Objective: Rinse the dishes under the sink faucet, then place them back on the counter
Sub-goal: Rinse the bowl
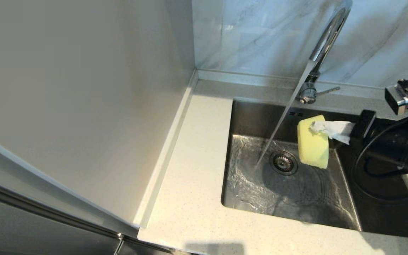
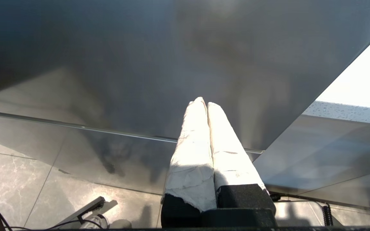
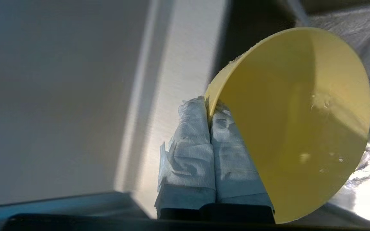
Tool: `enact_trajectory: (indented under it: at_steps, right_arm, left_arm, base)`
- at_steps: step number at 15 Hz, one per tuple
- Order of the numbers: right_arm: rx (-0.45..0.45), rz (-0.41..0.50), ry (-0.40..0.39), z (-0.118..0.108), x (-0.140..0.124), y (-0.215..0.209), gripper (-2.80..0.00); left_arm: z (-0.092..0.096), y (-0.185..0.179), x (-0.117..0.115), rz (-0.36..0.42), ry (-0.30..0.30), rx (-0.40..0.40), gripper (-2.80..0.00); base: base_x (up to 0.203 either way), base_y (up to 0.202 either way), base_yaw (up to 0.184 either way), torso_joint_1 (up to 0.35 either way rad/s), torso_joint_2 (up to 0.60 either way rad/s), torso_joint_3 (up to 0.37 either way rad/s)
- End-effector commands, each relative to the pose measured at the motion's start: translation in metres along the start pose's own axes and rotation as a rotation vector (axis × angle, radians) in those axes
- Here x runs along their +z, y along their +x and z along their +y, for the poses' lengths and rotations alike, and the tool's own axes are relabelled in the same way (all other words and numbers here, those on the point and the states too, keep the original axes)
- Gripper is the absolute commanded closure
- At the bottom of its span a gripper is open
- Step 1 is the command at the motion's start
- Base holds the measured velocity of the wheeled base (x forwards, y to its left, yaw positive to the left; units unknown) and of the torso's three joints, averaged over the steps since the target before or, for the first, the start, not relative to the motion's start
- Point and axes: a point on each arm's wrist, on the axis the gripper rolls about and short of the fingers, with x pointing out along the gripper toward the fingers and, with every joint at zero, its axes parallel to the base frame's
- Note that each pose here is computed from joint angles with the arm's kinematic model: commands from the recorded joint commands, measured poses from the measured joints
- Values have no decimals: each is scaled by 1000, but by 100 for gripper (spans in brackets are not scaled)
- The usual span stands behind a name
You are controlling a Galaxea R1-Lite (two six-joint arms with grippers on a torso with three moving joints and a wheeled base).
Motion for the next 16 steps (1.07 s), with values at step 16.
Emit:
enact_trajectory:
  at_steps: [16]
  right_arm:
    - [391,-114,691,-59,26,-47,0]
  left_arm:
    - [0,0,0,0,0,0,0]
  base:
    - [0,0,0,0,0,0]
